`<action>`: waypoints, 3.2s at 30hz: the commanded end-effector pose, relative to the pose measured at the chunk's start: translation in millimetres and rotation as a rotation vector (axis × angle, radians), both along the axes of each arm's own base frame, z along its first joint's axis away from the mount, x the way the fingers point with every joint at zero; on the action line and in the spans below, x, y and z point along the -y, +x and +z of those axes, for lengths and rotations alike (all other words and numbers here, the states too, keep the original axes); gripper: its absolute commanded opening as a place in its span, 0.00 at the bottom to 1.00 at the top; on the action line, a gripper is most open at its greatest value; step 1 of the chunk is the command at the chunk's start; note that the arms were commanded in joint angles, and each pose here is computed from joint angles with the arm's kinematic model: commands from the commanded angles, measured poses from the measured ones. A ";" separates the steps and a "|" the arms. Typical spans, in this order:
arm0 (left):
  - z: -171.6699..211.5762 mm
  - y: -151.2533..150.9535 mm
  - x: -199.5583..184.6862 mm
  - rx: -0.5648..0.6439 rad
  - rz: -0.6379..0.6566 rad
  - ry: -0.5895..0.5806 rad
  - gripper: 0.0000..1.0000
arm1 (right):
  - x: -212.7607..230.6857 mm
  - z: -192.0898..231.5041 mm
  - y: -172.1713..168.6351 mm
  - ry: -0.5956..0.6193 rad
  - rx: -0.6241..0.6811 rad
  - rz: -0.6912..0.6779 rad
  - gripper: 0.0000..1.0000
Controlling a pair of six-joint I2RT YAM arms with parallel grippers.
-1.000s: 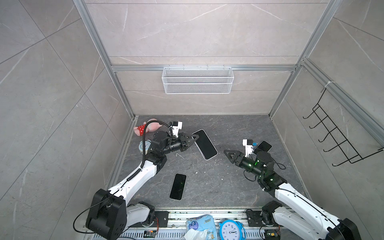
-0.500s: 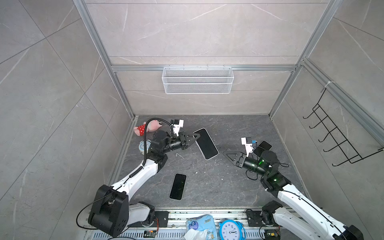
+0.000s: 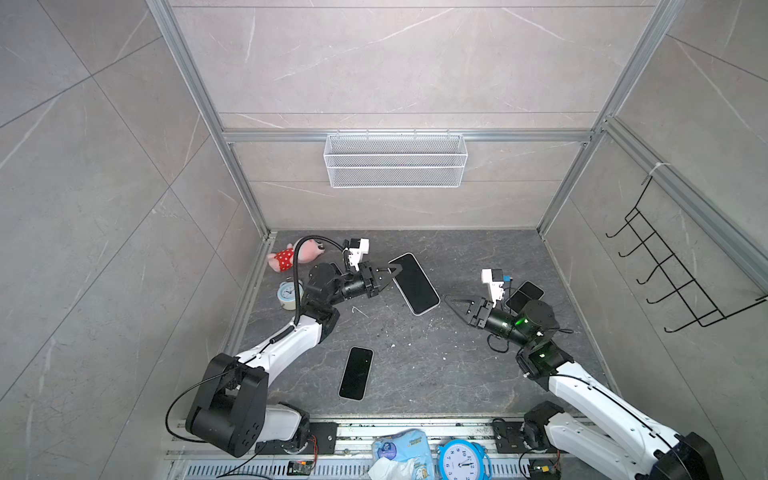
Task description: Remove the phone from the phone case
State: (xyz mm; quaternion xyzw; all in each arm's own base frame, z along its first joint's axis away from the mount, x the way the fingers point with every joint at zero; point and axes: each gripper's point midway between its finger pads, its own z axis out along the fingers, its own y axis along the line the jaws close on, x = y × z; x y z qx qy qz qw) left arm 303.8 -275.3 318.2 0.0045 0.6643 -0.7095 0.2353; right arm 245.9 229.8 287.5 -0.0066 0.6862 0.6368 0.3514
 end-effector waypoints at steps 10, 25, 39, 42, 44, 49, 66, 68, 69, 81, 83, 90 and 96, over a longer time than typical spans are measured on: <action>30.6 -4.2 -0.3 0.102 0.001 -0.095 0.00 | -12.5 9.1 -2.2 0.073 0.028 0.027 0.36; 28.2 -0.6 -0.7 0.092 0.009 -0.139 0.00 | -11.5 19.8 1.0 0.149 0.028 0.016 0.17; 40.1 2.8 6.0 0.125 0.029 -0.235 0.00 | -12.2 95.9 -4.1 0.327 0.105 0.069 0.09; 50.6 0.4 11.7 0.143 0.016 -0.286 0.00 | -14.6 112.5 0.9 0.364 0.109 0.077 0.08; 57.4 -0.4 14.2 0.154 0.019 -0.305 0.00 | -15.3 118.5 6.0 0.387 0.103 0.075 0.07; 82.3 -7.7 16.3 0.215 0.032 -0.347 0.00 | -18.9 123.9 19.3 0.436 0.080 0.072 0.05; 159.4 -38.9 14.5 0.372 0.044 -0.487 0.00 | -21.1 108.7 47.3 0.527 -0.022 0.033 0.02; 165.2 -41.6 14.2 0.386 0.049 -0.500 0.00 | -19.5 106.7 51.2 0.550 -0.044 0.022 0.02; 166.7 -42.1 13.9 0.392 0.053 -0.503 0.00 | -18.6 105.4 53.1 0.563 -0.053 0.017 0.02; 192.1 -54.9 3.6 0.458 0.074 -0.548 0.00 | -20.4 82.5 76.2 0.601 -0.168 -0.032 0.03; 194.4 -55.9 2.6 0.464 0.075 -0.552 0.00 | -19.2 78.3 78.1 0.607 -0.182 -0.043 0.04; 199.8 -55.2 1.0 0.477 0.087 -0.562 0.00 | -21.4 56.9 89.5 0.620 -0.254 -0.065 0.05; 206.4 -57.3 -1.1 0.492 0.089 -0.574 0.00 | -21.5 47.5 94.5 0.628 -0.281 -0.079 0.07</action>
